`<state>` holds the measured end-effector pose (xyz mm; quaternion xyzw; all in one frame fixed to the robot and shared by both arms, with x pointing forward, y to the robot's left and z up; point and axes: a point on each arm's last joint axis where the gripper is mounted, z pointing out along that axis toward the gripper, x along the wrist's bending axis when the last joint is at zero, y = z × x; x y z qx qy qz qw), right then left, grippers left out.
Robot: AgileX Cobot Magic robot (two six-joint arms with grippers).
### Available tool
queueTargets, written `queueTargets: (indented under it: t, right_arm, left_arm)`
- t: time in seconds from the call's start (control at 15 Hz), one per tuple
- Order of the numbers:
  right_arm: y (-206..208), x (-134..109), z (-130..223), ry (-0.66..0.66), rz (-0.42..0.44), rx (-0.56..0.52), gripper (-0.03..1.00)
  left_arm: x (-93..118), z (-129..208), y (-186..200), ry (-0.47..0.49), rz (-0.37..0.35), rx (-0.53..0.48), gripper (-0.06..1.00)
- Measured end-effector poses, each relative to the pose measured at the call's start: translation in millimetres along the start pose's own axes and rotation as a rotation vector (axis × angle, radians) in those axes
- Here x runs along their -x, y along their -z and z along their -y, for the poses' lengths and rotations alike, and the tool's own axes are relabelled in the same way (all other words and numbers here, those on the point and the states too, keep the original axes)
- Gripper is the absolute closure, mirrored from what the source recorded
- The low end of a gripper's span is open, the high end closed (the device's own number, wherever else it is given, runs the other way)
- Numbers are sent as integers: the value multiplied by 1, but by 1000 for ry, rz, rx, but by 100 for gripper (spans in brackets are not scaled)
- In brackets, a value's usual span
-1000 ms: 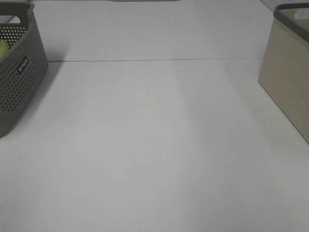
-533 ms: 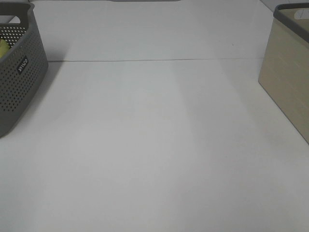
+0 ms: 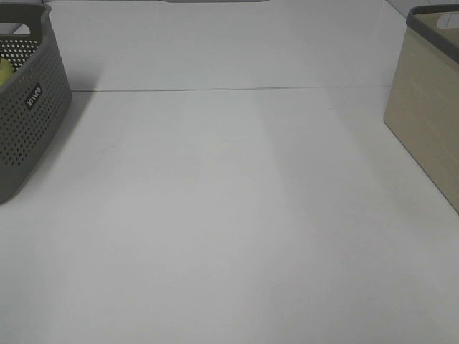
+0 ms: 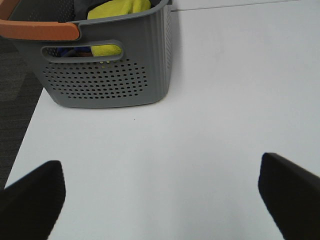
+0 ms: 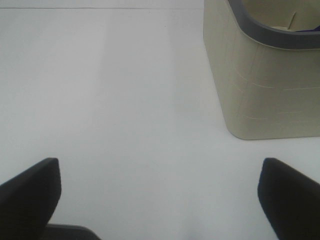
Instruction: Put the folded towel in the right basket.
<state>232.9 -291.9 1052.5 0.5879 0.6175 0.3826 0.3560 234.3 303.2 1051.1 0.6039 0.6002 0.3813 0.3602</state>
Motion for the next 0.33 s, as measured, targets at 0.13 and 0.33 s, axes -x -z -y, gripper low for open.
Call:
queueTargets:
  t: [0.13,0.33]
  right_arm:
    - [0,0,0,0,0,2,-1]
    - [0,0,0,0,0,2,-1]
  left_arm:
    - [0,0,0,0,0,0,-5]
    - [0,0,0,0,0,0,-5]
